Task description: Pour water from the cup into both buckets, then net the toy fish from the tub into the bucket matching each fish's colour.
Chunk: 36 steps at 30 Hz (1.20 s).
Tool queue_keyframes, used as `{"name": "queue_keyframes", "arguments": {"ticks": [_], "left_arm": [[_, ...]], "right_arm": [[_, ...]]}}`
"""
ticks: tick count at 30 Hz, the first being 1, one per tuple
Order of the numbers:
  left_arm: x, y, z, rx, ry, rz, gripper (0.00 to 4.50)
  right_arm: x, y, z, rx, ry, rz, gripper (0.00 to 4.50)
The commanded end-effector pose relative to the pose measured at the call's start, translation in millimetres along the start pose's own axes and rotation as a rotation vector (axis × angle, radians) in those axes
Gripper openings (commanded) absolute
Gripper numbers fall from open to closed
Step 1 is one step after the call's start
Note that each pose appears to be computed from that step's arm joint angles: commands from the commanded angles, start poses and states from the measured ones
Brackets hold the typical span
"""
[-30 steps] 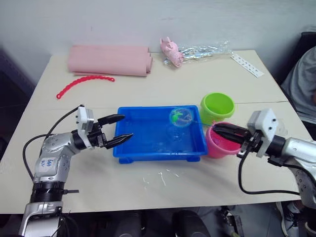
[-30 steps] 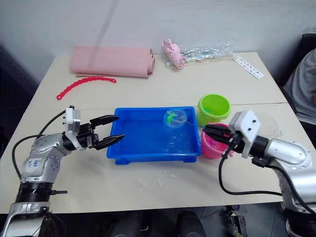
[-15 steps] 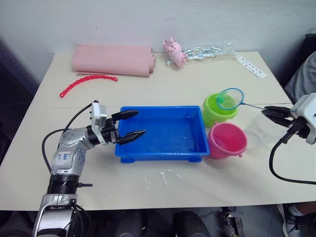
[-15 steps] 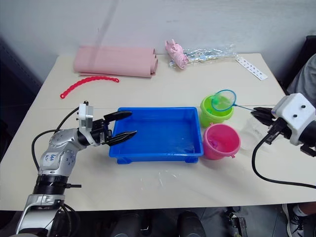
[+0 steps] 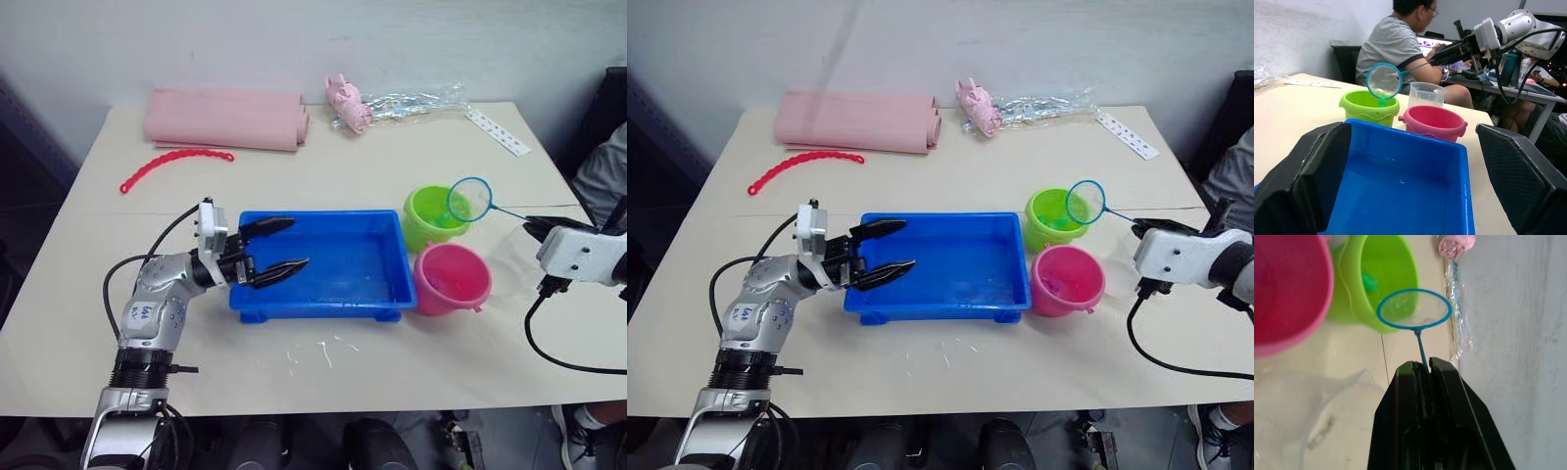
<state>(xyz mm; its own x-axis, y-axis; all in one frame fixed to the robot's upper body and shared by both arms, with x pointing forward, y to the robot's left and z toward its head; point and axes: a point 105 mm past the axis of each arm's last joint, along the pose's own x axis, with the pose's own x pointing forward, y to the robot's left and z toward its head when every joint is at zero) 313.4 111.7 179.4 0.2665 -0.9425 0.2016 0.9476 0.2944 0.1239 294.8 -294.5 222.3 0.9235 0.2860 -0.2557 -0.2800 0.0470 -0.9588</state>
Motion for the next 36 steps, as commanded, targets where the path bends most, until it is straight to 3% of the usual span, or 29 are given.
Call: {"name": "queue_keyframes", "arguments": {"ticks": [1, 5, 8, 13, 15, 18, 21, 22, 24, 27, 32, 36], "left_arm": [[4, -1, 8, 0.035, -0.023, -0.005, 4.47], [5, -1, 7, 0.038, -0.027, -0.001, 4.47], [4, -1, 8, 0.049, -0.030, 0.001, 4.47], [-15, 1, 22, 0.038, -0.059, 0.003, 4.47], [-21, 0, 26, 0.014, -0.064, 0.000, 4.47], [-49, 7, 43, -0.045, -0.106, 0.076, 4.47], [-67, -2, 48, -0.027, -0.039, 0.070, 4.47], [-70, -4, 49, -0.027, -0.024, 0.065, 4.47], [-90, -17, 46, 0.050, 0.120, 0.009, 4.47], [-108, -38, 39, 0.086, 0.276, -0.079, 4.47], [-119, -64, 31, 0.048, 0.349, -0.131, 4.47], [-123, -77, 21, 0.020, 0.378, -0.138, 4.47]], "right_arm": [[-5, -19, -5, -0.142, 0.043, -0.069, 0.00], [-3, -24, -4, -0.170, 0.032, -0.094, 0.00], [-2, -34, 5, -0.056, -0.043, -0.162, 0.00], [-1, -36, 27, 0.449, -0.292, -0.143, 0.00], [-3, -36, 38, 0.564, -0.387, -0.114, 0.00], [-5, -13, 64, 0.794, -0.539, 0.121, 0.00], [-8, 2, 86, 0.852, -0.625, 0.261, 0.00], [-8, 4, 90, 0.859, -0.639, 0.281, 0.00], [-8, 29, 111, 0.744, -0.732, 0.406, 0.00], [-5, 53, 136, 0.773, -0.857, 0.492, 0.00], [-9, 109, 165, 0.738, -0.926, 0.708, 0.00], [2, 143, 177, 0.767, -0.935, 0.765, 0.00]]}}
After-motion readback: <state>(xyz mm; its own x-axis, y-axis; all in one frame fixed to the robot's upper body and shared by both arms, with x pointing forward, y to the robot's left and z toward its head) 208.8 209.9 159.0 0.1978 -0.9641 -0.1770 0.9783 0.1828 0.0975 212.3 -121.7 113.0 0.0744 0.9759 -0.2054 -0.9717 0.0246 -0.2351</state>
